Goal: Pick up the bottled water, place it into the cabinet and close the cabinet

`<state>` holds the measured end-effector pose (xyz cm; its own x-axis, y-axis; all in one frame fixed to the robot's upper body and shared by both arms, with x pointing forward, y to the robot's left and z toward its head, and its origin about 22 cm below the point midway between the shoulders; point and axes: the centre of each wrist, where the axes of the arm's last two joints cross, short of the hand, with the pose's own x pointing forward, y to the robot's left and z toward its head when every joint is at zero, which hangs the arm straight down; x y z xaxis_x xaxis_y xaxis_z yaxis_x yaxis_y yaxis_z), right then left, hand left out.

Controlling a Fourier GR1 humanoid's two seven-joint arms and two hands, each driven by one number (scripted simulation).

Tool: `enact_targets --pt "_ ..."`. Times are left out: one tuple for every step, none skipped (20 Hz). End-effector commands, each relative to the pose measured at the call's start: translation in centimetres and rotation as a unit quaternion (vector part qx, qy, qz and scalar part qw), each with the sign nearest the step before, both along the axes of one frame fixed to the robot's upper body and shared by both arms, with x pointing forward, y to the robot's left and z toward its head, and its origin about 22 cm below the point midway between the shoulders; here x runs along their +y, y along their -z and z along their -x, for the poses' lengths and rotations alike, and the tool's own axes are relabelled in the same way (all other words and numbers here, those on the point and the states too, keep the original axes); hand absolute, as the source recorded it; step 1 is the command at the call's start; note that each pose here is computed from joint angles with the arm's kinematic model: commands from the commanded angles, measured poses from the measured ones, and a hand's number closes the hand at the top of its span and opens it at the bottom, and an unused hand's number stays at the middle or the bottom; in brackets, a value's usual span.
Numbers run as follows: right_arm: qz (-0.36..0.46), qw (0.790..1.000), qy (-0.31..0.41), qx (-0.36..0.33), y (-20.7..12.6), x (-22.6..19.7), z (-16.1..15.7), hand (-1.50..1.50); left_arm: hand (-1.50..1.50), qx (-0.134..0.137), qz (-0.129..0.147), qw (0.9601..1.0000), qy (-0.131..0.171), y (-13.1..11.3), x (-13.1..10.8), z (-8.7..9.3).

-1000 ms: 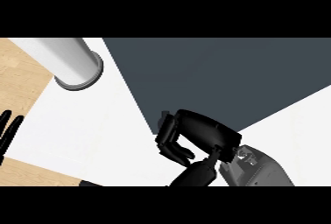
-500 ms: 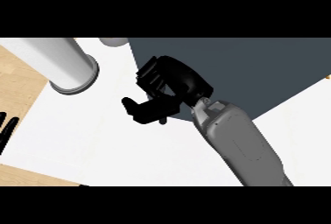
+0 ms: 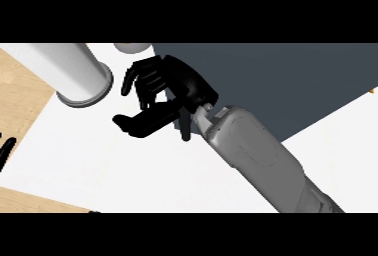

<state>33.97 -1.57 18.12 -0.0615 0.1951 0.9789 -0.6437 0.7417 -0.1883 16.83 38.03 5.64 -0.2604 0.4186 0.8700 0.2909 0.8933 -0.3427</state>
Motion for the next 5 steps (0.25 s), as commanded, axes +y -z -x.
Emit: enact_targets --pt "-0.086 0.989 0.122 0.001 -1.9 -1.9 -3.6 -1.5 -1.5 -0.005 -0.001 0.9999 -0.009 -0.2 0.3 0.0" --pt "-0.086 0.989 0.122 0.0 -2.0 -1.4 -3.6 -1.5 -1.5 -0.007 -0.001 0.9999 -0.009 -0.1 0.3 -0.1" --pt "-0.087 0.989 0.12 0.004 -2.2 -1.0 -3.8 -1.5 -1.5 -0.003 0.007 0.9999 -0.012 0.3 -0.1 0.2" --pt "-0.083 0.989 0.12 0.005 -1.7 -0.9 -4.0 -1.5 -1.5 -0.003 -0.001 1.0 -0.006 -0.1 0.2 0.1" --pt "-0.086 0.989 0.12 0.01 -1.9 -0.4 -4.0 -1.5 -1.5 -0.006 0.004 0.9998 -0.019 -0.1 0.5 0.1"
